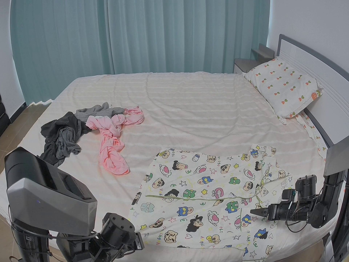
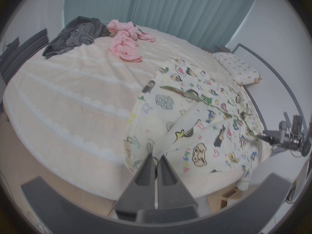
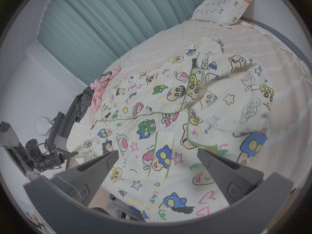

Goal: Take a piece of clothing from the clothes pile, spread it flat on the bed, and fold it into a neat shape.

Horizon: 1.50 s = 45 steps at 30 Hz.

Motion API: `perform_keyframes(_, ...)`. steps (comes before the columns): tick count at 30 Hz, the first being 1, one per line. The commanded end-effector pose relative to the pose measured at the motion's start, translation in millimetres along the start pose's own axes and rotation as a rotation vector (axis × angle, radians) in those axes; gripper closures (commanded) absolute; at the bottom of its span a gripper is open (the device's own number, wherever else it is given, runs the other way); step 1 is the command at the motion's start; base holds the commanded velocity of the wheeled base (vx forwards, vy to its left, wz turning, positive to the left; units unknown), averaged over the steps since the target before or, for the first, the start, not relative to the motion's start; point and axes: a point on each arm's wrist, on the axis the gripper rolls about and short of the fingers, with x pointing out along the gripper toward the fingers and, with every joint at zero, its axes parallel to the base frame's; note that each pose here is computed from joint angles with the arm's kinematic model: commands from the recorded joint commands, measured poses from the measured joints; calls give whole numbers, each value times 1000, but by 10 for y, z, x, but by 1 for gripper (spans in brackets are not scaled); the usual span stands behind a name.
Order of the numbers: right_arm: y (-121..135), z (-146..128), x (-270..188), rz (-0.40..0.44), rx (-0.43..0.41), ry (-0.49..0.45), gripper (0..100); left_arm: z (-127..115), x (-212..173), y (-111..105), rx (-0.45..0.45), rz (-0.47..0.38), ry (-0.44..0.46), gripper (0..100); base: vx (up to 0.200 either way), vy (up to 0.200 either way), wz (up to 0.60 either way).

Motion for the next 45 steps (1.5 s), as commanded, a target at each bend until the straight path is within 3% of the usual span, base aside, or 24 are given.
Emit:
perform_keyframes(1,-6,-30,13,-2,3,16,0,-157,-86,30,79,-49,89,0,0,0,0)
perform_keyframes(6,-4,-27,11,-1,2,14,0,-217,-80,56,184,-84,134,0,0,0,0)
perform_keyframes(9,-5,-30,9,-2,3,15,0,-213,-39,47,186,-83,124,0,0,0,0)
perform_keyframes(13,-6,-36,8,-3,4,18,0,1,-115,9,45,-158,2,0,0,0,0)
perform_keyframes(14,-6,-36,8,-3,4,18,0,1,-115,9,45,-158,2,0,0,0,0)
perform_keyframes(16,-6,-34,9,-2,3,16,0,123,-214,29,-74,-190,-47,0,0,0,0)
perform_keyframes(24,-6,-34,9,-1,3,17,0,347,-212,231,-220,-136,-120,0,0,0,0)
perform_keyframes(30,-5,-29,11,0,2,14,0,634,-285,366,-357,-231,-158,0,0,0,0)
perform_keyframes(32,-5,-26,13,0,2,13,0,676,-191,341,-359,-214,-172,0,0,0,0)
perform_keyframes(38,3,-17,0,7,-7,-9,0,761,257,279,-356,-43,-115,0,0,0,0)
perform_keyframes(39,8,-15,-13,11,-12,-22,0,800,335,230,-348,3,-74,0,0,0,0)
perform_keyframes(45,16,-6,-45,17,-19,-50,0,799,473,-80,-267,59,30,0,0,0,0)
